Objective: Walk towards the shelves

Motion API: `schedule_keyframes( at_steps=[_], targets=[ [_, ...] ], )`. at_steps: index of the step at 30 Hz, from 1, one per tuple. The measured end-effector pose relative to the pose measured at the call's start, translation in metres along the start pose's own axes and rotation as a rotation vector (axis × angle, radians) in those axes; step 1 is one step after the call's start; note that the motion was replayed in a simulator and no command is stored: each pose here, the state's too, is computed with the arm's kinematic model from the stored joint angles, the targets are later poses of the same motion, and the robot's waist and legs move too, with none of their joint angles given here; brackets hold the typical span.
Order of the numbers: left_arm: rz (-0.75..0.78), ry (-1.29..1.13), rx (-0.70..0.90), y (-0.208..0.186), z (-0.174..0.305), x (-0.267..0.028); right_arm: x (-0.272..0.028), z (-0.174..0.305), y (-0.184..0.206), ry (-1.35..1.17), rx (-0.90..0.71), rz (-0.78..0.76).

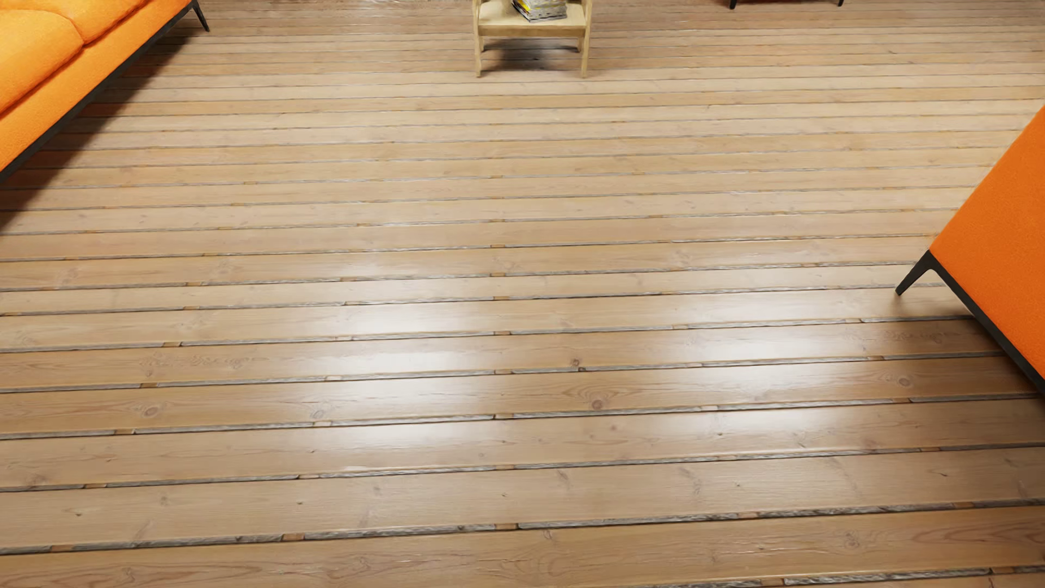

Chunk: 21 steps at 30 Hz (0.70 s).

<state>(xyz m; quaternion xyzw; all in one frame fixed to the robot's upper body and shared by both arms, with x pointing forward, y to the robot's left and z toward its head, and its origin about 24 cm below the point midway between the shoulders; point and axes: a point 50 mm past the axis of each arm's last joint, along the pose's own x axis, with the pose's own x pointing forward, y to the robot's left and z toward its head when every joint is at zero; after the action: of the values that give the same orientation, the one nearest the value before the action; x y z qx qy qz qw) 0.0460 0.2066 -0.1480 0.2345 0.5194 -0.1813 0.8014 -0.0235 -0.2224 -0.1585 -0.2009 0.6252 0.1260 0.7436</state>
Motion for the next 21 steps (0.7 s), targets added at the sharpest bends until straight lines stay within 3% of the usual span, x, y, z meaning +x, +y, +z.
schedule_keyframes(
  at_steps=[4, 6, 8, 10, 12, 15, 18, 21],
  targets=[
    [0.261, -0.399, -0.044, 0.088, 0.108, -0.01, -0.029, -0.081, 0.022, 0.249, 0.035, 0.042],
    [0.35, -0.498, -0.048, 0.116, 0.129, -0.026, -0.041, -0.105, 0.022, 0.325, 0.063, 0.029],
    [0.356, -0.471, -0.084, 0.115, 0.12, -0.024, -0.048, -0.119, 0.019, 0.383, 0.065, 0.021],
    [0.262, -0.342, -0.099, 0.083, 0.089, -0.008, -0.041, -0.113, 0.013, 0.381, 0.041, 0.016],
    [0.109, -0.168, -0.03, 0.038, 0.053, 0.009, -0.021, -0.068, 0.008, 0.221, 0.044, 0.004],
    [-0.058, 0.121, -0.002, -0.022, -0.027, -0.002, -0.003, 0.035, -0.016, -0.16, 0.089, -0.067],
    [-0.212, 0.323, 0.083, -0.066, -0.089, -0.035, -0.024, 0.136, -0.06, -0.546, 0.095, -0.185],
    [-0.282, 0.415, 0.101, -0.085, -0.119, -0.062, -0.053, 0.184, -0.1, -0.749, 0.104, -0.307]
  ],
)
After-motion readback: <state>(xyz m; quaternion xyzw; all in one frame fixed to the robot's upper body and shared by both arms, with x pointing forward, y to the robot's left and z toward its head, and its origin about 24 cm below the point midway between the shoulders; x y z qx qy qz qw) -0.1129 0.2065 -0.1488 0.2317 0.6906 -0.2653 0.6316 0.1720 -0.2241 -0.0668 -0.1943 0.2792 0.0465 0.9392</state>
